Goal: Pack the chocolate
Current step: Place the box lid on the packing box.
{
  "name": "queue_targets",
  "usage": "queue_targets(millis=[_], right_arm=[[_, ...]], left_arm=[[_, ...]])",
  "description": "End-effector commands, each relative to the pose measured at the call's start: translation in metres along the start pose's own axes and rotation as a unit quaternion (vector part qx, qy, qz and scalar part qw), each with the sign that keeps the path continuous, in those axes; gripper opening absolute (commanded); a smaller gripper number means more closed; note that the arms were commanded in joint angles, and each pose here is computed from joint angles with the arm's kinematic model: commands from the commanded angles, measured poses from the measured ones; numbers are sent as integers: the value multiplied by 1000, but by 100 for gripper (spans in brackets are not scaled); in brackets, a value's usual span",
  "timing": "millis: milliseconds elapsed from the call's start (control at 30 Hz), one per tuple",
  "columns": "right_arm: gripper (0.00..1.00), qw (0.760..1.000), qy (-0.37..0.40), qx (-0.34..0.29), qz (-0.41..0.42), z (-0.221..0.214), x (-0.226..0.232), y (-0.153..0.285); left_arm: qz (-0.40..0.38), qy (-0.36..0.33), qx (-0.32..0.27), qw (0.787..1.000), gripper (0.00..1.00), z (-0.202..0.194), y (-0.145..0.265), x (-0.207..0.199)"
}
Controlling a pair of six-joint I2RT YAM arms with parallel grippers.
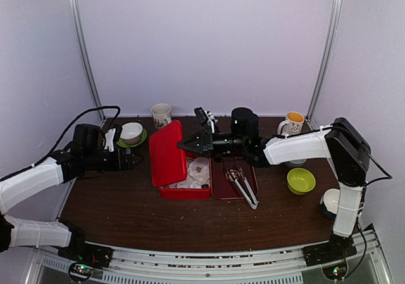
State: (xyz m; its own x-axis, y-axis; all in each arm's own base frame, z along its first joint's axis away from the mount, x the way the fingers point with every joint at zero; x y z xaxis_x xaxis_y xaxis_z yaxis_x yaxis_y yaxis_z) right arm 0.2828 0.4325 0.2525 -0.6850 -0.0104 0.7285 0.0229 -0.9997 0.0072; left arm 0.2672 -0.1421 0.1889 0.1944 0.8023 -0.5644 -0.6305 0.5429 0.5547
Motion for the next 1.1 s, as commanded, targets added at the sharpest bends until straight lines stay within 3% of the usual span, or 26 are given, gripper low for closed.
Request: queue_targets(millis=[0,200,467,1067], right_arm=[[0,1000,-9,-12,-3,-6,-14,2],[0,1000,-19,-21,-12,-9,-22,9],[2,999,-30,-31,-29,-11,-37,21],[4,996,-42,-28,-78,-21,-79,39]], left_arm=[[-28,8,-5,1000,96,0,-7,-3],[-52,17,6,998,95,-7,-17,-3],[-99,43,65,992,87,-29,-52,1],[-123,65,70,988,91,-44,-71,11]])
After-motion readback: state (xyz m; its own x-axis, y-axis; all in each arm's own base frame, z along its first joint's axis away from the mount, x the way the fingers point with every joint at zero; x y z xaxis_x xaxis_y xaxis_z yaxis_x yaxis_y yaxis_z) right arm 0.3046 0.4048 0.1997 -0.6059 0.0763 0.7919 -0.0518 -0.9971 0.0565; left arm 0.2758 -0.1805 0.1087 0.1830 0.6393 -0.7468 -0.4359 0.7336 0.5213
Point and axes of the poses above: each gripper's point midway between its finger pads, its own y axis back along the fingers, its own x axis along the line the jaws close on, z = x × y, the point moved 4 cm from there along y, back along the fingers, and after that the axes turned 9 degrees about y, right-handed, at the moved point
